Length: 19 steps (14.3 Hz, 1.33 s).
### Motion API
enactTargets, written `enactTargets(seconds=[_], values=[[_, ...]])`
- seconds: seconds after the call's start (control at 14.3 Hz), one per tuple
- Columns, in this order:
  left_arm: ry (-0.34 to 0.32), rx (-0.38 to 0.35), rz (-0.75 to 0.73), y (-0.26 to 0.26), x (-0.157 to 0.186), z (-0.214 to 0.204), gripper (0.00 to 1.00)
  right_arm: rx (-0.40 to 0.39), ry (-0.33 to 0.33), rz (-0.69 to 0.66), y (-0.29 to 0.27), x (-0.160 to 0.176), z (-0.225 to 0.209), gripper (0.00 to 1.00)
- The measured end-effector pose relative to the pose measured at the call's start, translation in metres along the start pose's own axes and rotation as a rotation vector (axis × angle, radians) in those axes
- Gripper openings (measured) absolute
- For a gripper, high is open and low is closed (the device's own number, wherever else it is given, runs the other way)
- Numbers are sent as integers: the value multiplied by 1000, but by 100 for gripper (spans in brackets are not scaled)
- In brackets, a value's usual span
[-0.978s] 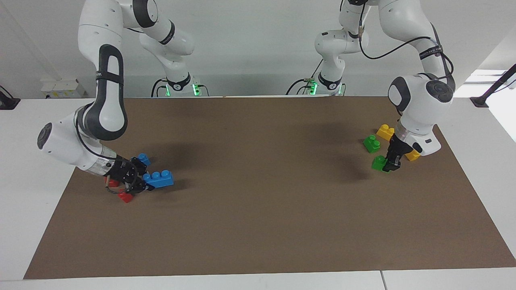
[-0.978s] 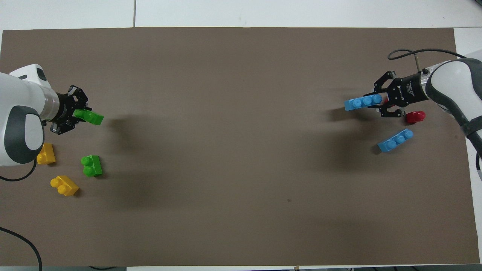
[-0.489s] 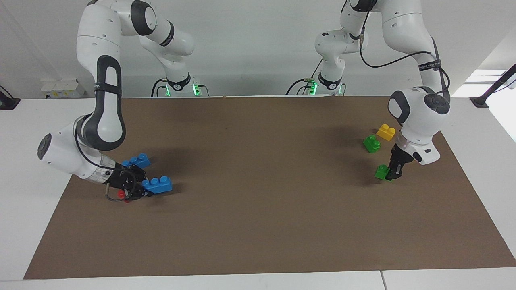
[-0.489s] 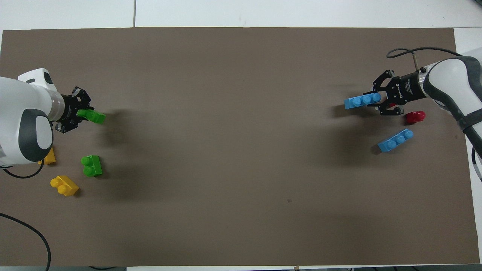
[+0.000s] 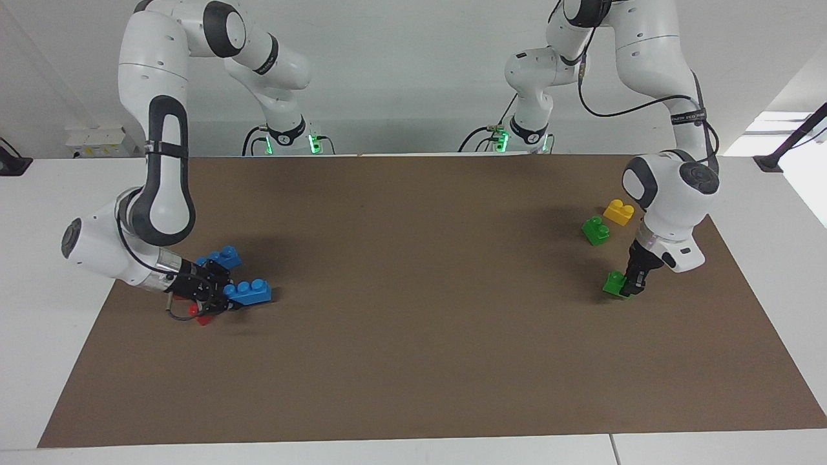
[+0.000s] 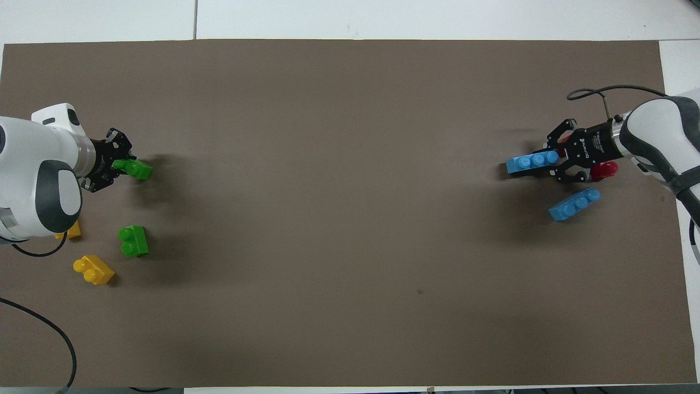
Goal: Remove green block with left arm and hold with right
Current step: 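Lower and release green with the left gripper while the right gripper releases blue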
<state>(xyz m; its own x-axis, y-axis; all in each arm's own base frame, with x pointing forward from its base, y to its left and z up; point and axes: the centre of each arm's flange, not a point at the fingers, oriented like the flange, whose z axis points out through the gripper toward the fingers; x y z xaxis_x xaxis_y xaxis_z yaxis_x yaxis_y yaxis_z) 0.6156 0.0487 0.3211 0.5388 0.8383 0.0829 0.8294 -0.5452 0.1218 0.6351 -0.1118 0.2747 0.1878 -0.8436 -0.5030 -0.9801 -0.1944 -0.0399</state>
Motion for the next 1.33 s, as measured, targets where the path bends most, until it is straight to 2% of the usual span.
enactTargets(seconds=[0.63,0.77,0.84,0.91,1.19,1.26,1.33], values=[[8,-7,12,-5,8,5,36,2,10,-7,8,1,6,36],[8,-7,13,-5,8,6,40,5,12,-8,7,0,5,53],[7,-6,13,-5,8,7,40,9,15,-9,7,0,4,65],[6,-6,13,-5,8,7,49,13,18,-10,6,-1,2,70],[6,-6,17,-4,7,8,93,29,27,-19,2,-3,-7,70],[8,-9,18,-3,7,7,100,34,29,-21,0,-4,-9,70],[11,-14,19,-2,8,5,100,38,31,-24,-1,-5,-12,70]])
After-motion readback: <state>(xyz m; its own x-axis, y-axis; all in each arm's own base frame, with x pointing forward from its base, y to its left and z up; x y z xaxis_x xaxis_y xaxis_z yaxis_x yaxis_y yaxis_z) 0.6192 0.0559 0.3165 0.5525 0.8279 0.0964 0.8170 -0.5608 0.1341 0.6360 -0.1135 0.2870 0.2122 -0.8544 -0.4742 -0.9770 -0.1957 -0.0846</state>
